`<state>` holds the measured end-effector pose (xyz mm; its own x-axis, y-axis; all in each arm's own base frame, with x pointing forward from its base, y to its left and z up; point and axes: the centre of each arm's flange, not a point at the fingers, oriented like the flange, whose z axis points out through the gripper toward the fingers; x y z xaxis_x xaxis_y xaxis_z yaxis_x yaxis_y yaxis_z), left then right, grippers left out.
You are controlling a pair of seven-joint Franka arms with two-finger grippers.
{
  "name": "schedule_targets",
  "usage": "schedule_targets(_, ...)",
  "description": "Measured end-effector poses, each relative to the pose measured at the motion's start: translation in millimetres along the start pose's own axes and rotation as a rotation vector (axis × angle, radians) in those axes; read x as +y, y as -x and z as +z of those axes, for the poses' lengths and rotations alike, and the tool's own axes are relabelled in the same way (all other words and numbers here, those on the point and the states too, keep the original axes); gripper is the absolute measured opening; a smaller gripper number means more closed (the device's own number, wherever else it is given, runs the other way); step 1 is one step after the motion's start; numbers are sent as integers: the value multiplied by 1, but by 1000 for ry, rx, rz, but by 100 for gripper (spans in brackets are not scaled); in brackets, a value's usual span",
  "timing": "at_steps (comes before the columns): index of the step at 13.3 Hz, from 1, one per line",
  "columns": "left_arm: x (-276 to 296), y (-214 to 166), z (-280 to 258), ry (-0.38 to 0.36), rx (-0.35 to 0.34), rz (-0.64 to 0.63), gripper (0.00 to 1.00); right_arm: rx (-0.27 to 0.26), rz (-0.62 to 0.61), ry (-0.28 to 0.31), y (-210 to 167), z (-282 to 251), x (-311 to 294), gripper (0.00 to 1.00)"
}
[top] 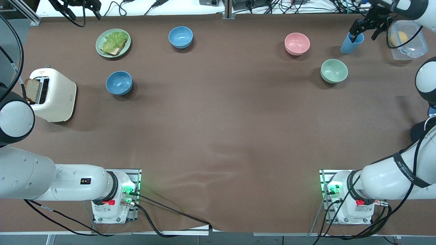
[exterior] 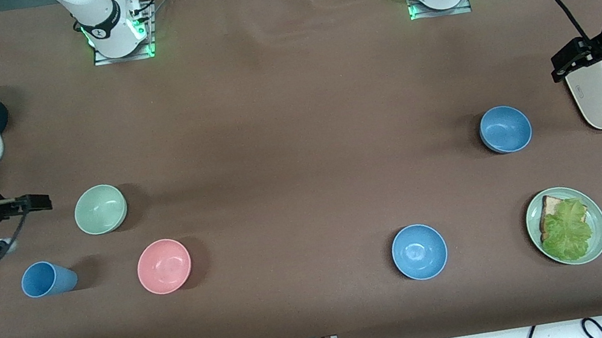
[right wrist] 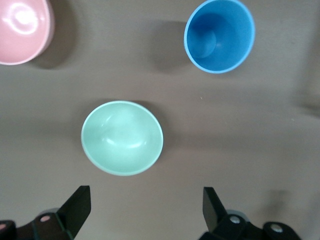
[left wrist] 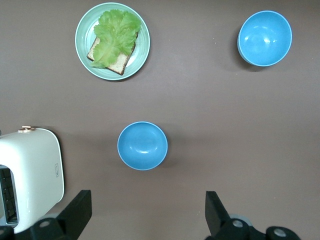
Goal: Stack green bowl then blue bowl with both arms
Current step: 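Reach the right gripper down to the light green bowl's rim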
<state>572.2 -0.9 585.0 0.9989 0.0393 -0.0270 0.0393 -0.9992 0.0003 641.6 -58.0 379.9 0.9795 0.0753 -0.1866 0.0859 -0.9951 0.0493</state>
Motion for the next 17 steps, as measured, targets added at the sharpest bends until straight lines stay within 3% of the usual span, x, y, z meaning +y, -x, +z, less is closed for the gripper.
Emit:
schedule_targets(4, 0, 0, 0, 0, 0, 0, 100, 0, -1, -1, 5, 55, -3, 99)
schedule_targets(11, 0, 0, 0, 0, 0, 0, 100, 75, 23, 4, 22, 135, 7, 99)
schedule_targets(17, 0, 0, 0, 0, 0, 0, 100, 109, 49, -8, 24, 169, 10, 99)
